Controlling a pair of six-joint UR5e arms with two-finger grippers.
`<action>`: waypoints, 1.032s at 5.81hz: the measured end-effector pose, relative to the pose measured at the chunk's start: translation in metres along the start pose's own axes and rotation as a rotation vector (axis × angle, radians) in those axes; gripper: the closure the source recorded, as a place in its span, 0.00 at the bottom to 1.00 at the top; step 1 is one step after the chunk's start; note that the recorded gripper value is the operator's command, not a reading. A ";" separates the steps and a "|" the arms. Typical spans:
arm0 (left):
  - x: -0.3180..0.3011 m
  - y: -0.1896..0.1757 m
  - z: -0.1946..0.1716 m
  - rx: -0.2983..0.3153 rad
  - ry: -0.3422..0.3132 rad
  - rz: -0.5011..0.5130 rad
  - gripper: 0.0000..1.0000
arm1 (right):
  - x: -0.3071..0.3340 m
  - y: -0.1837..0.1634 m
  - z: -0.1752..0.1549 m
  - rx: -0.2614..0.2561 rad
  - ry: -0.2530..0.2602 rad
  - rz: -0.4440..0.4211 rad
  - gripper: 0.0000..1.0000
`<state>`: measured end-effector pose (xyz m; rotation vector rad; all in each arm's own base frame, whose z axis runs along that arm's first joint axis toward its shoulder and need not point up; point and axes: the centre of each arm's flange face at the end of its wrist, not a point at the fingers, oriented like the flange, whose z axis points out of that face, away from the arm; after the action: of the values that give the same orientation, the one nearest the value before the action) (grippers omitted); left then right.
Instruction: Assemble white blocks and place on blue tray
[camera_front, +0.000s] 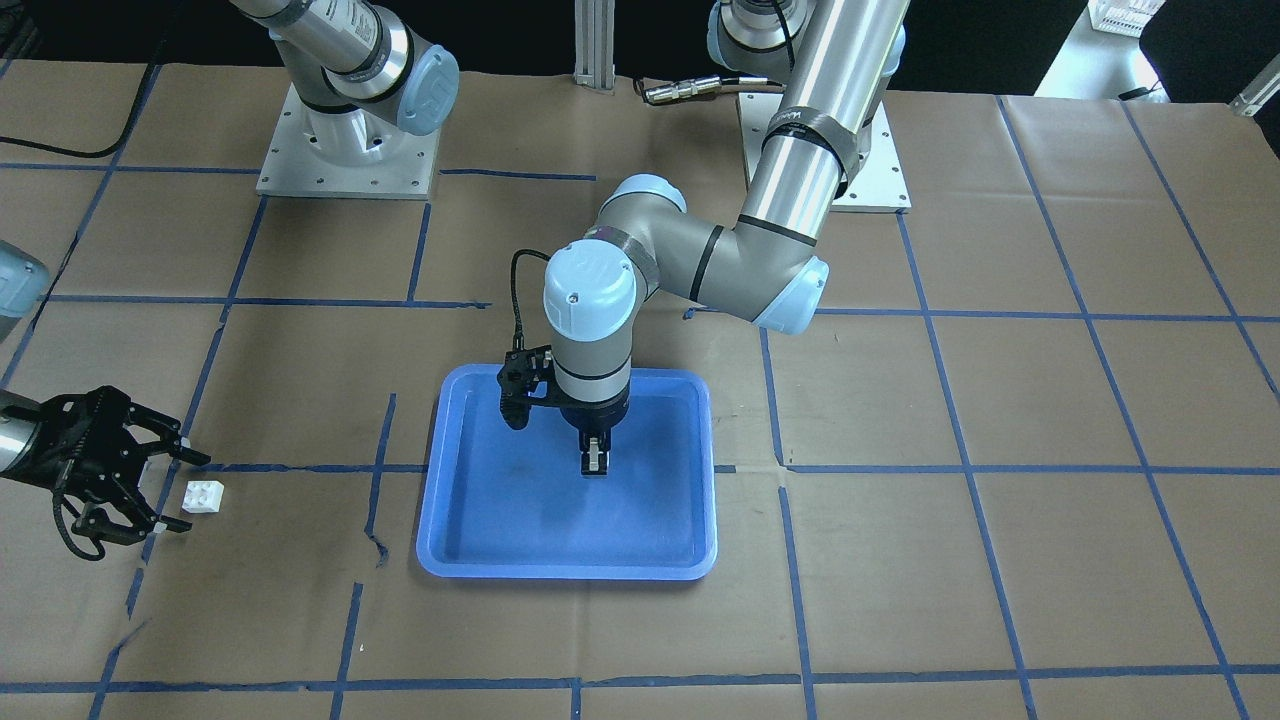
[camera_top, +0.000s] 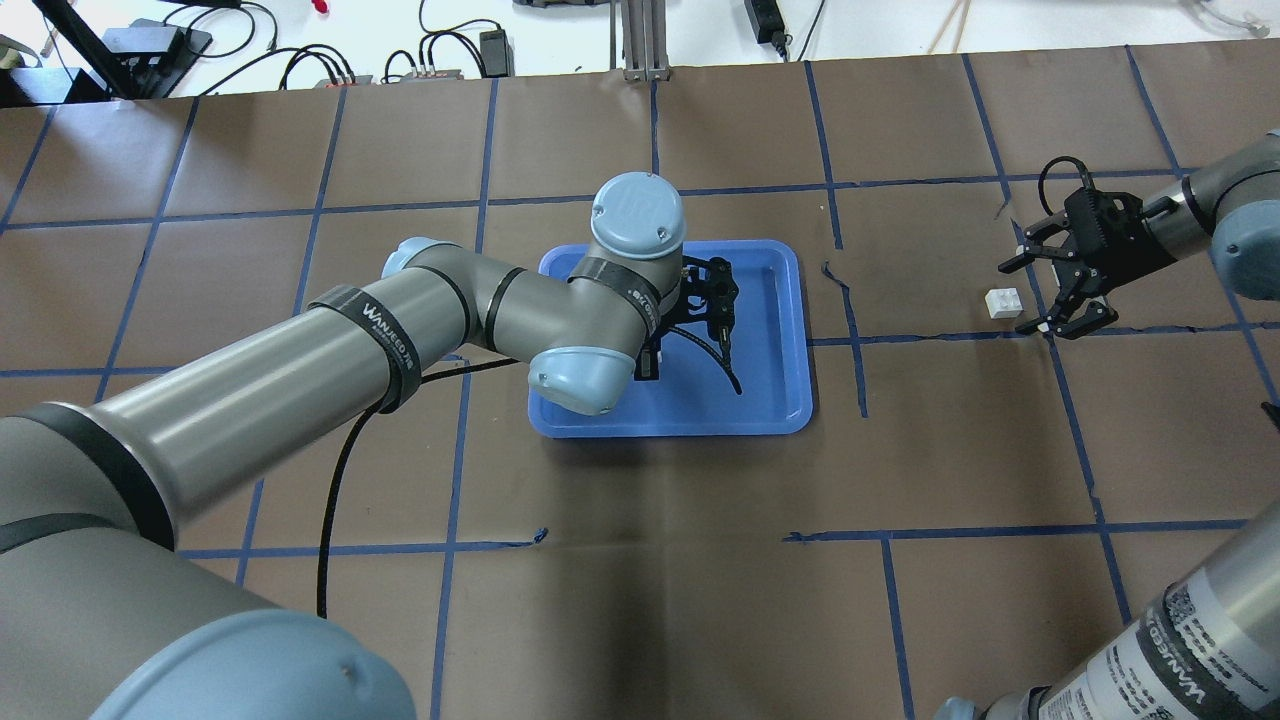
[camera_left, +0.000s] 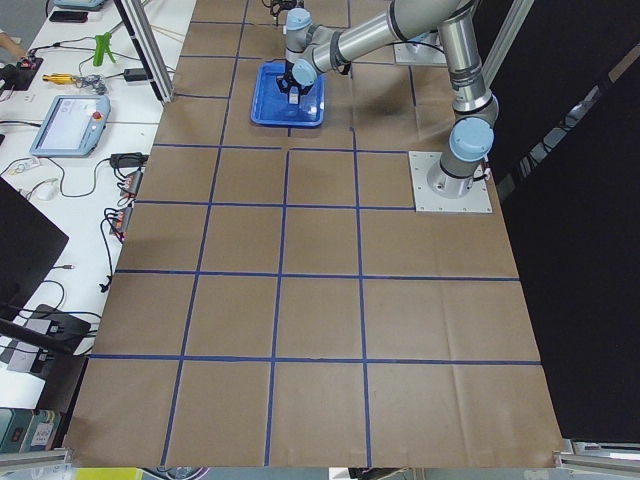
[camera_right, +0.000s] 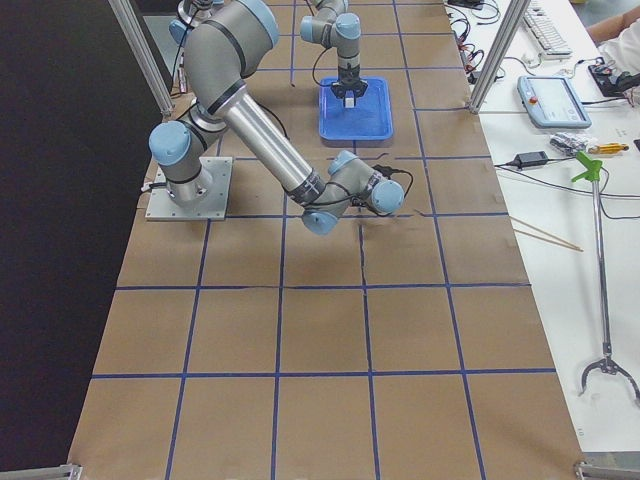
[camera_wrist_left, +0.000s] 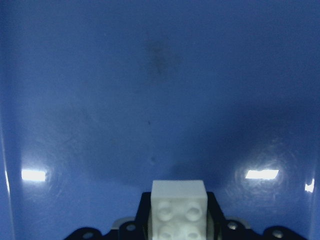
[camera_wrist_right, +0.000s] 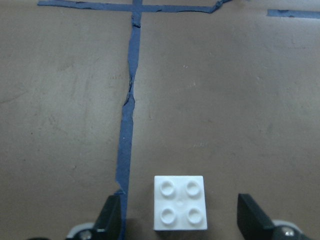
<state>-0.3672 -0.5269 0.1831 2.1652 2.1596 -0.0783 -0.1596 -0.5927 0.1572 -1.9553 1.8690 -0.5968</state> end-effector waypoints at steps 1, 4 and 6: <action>0.001 0.000 -0.001 0.002 0.000 0.000 0.04 | 0.001 0.000 0.000 0.000 0.004 -0.003 0.52; 0.000 0.000 -0.016 0.000 0.008 -0.016 0.02 | 0.002 0.000 -0.002 -0.006 0.010 -0.008 0.80; 0.008 0.011 -0.095 -0.007 0.012 -0.184 0.02 | 0.004 -0.002 -0.007 -0.012 0.019 -0.012 0.82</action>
<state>-0.3587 -0.5099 0.2771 1.9636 2.3564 -0.0689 -0.1619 -0.5969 0.1646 -1.9762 1.8778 -0.6106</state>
